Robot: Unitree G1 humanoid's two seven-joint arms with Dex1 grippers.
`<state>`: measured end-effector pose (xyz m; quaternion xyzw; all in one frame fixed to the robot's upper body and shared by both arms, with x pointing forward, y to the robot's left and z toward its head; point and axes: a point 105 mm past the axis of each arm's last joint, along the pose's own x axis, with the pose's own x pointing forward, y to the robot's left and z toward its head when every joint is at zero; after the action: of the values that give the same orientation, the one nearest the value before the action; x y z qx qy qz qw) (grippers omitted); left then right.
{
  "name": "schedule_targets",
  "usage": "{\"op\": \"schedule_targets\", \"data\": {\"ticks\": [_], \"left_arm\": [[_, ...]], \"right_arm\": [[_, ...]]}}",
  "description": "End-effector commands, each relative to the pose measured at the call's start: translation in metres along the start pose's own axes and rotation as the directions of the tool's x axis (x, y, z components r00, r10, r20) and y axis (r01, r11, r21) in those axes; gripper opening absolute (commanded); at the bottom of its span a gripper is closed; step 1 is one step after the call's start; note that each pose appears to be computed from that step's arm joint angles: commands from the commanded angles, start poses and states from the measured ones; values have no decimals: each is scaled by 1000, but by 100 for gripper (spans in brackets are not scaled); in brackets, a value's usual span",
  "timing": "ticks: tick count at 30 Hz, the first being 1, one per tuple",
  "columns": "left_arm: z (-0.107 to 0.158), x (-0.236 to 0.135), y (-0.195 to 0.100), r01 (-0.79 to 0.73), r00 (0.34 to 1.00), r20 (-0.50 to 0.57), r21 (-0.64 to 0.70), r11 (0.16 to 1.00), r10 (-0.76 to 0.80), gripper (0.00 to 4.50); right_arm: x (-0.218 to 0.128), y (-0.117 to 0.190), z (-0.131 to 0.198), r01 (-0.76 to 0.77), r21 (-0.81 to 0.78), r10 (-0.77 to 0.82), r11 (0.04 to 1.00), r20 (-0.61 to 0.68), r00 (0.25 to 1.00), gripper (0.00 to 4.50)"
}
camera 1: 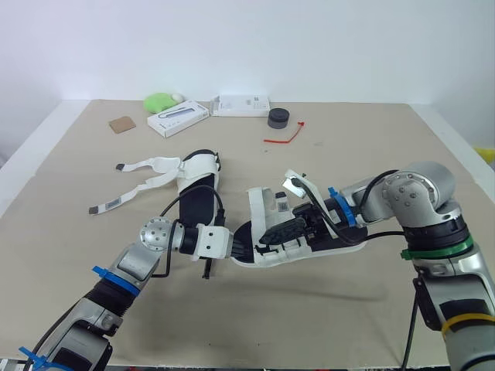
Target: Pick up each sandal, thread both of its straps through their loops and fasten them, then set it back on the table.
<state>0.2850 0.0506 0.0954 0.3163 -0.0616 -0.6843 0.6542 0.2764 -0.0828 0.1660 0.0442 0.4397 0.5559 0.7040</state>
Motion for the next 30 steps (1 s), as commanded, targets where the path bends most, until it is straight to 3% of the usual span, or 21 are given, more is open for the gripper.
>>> {"op": "schedule_targets", "data": {"ticks": [1, 30], "left_arm": [[-29, 4, -23, 64, 992, -101, -95, 993, -74, 0], [-29, 5, -24, 69, 992, -103, -88, 994, -78, 0]], "right_arm": [[-4, 2, 1, 8, -7, -8, 1000, -4, 1000, 3], [-10, -5, 19, 42, 17, -43, 999, 58, 997, 3]]}}
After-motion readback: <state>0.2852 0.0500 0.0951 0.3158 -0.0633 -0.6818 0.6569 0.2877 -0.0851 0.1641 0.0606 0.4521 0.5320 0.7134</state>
